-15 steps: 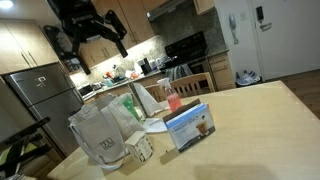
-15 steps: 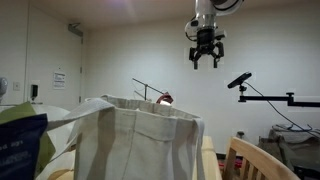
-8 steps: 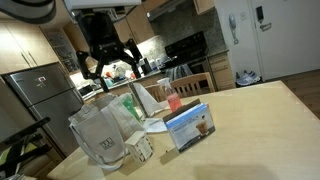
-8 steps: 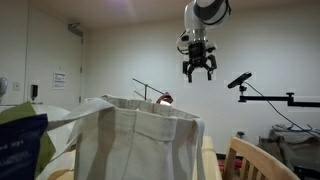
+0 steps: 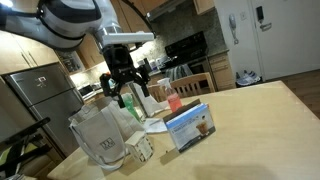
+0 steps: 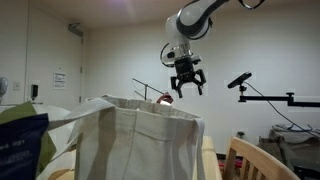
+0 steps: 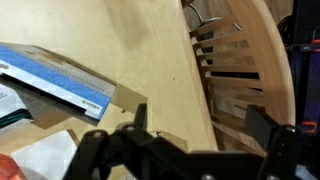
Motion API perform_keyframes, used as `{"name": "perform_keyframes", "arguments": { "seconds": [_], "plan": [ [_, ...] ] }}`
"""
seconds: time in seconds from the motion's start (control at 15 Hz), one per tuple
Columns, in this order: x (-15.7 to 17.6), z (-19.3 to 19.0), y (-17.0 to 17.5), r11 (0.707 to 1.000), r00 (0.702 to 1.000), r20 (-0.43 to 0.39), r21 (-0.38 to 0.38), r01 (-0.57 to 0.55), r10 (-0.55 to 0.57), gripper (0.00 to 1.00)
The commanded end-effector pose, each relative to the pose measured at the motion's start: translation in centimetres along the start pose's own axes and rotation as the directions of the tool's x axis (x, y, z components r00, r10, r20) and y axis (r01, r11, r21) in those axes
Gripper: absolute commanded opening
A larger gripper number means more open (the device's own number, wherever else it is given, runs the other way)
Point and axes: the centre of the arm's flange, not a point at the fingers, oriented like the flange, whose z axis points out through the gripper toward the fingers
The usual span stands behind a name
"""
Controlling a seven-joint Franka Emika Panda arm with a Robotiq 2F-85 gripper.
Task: Pick up the three objects from the table, put them in the carrier bag and move the bag to the center of the table
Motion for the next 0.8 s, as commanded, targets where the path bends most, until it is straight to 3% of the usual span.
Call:
{"name": "perform_keyframes", "arguments": {
  "seconds": [0.0, 0.27, 0.73],
  "plan": [
    [0.2, 0.3, 0.1, 1.000, 1.000, 0.000, 0.005, 0.003, -0.003, 1.00],
    [-0.4, 1.0, 0.6, 1.000, 1.000, -0.022, 0.011, 0.006, -0.005, 1.00],
    [6.2, 7.6, 5.0, 0.993, 0.992, 0.030, 0.014, 0.121, -0.121, 1.00]
  ]
}}
